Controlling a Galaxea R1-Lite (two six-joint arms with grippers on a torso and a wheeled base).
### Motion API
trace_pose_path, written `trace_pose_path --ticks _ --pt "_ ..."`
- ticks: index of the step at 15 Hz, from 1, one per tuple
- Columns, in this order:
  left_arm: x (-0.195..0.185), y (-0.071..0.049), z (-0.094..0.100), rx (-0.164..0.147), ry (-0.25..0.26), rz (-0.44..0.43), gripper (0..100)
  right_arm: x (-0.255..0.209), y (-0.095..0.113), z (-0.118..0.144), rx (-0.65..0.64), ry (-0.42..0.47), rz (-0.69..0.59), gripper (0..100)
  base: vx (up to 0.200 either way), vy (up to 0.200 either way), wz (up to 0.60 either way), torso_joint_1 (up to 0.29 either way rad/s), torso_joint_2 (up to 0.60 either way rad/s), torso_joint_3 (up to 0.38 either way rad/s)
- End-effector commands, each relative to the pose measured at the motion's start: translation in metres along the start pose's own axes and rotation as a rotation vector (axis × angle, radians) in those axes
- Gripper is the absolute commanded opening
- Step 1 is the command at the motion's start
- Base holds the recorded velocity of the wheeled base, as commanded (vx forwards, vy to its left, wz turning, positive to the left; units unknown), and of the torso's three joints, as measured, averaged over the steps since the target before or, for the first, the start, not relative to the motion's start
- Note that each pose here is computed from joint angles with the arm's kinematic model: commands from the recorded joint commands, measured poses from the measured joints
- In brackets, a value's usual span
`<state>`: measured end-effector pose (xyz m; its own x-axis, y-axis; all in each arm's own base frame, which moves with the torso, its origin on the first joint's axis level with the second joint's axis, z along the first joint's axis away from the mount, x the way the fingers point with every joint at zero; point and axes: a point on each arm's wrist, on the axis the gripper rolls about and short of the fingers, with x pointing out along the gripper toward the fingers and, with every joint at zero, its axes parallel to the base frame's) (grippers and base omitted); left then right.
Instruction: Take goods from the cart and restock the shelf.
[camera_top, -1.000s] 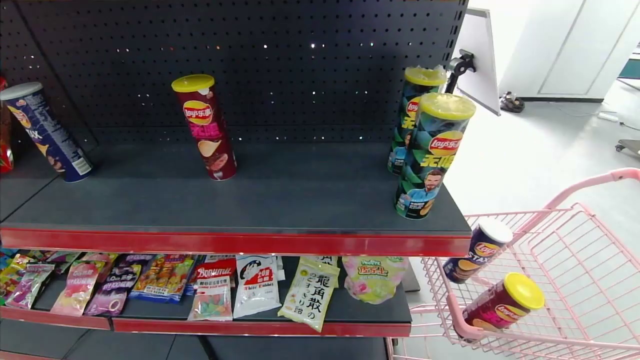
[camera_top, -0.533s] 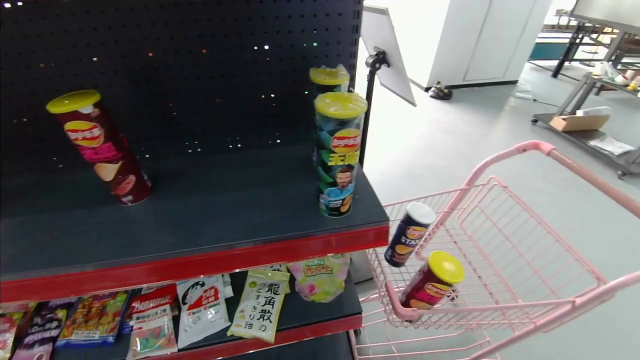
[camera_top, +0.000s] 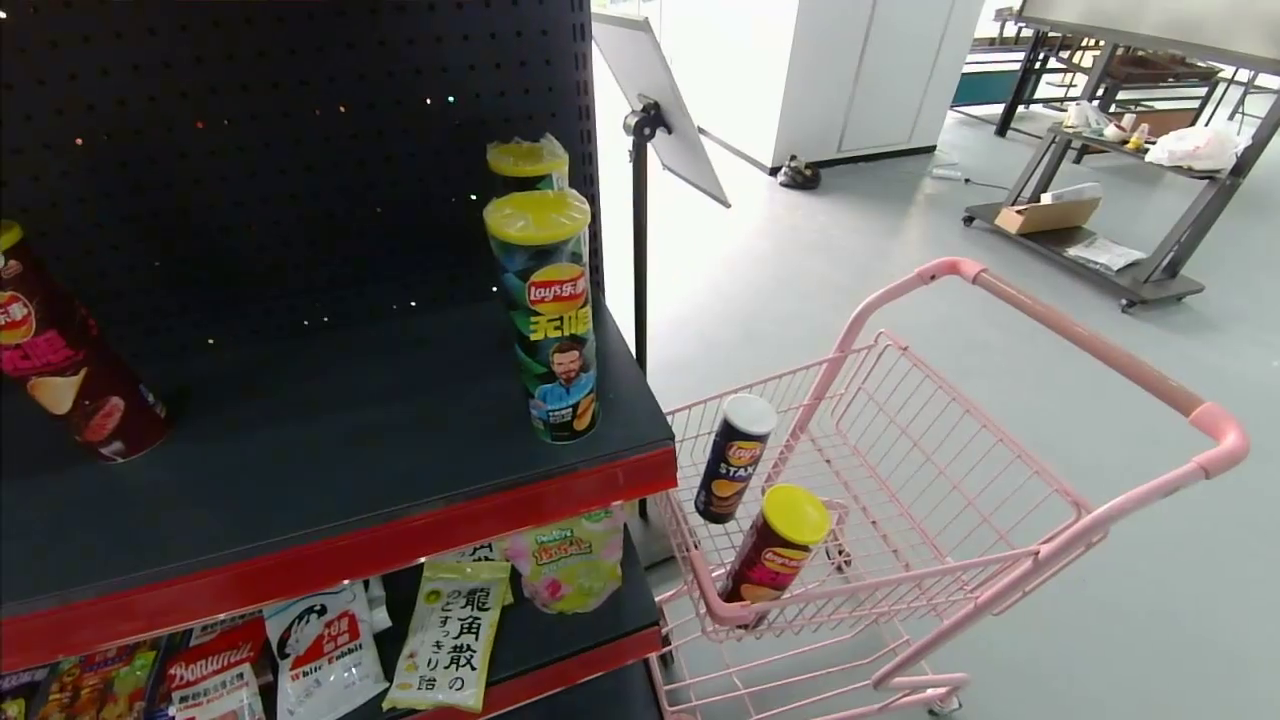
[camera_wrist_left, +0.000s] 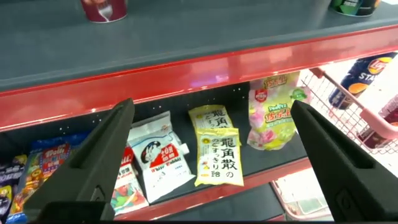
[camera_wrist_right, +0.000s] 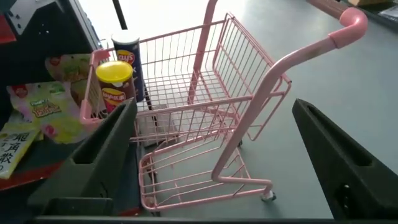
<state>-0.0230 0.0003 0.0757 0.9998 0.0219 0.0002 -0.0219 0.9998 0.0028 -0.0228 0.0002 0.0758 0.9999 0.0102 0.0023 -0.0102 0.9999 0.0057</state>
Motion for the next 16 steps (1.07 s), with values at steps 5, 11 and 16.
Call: trace_pose_path --ticks 5,11,16 --pt "0.0 0.0 0.0 0.0 0.0 0.001 100 0.0 0.0 0.0 0.0 -0.001 0.001 100 0.0 0.0 0.0 -0.095 0.24 0.148" --pt "0.0 0.0 0.0 -0.001 0.0 0.001 100 0.0 0.0 0.0 -0.001 -0.001 0.001 100 0.0 0.0 0.0 -0.156 0.46 0.295" --pt "0.0 0.0 0.0 0.0 0.0 0.003 100 0.0001 0.0 0.0001 -0.001 0.001 0.001 100 0.0 0.0 0.0 -0.162 0.54 0.372"
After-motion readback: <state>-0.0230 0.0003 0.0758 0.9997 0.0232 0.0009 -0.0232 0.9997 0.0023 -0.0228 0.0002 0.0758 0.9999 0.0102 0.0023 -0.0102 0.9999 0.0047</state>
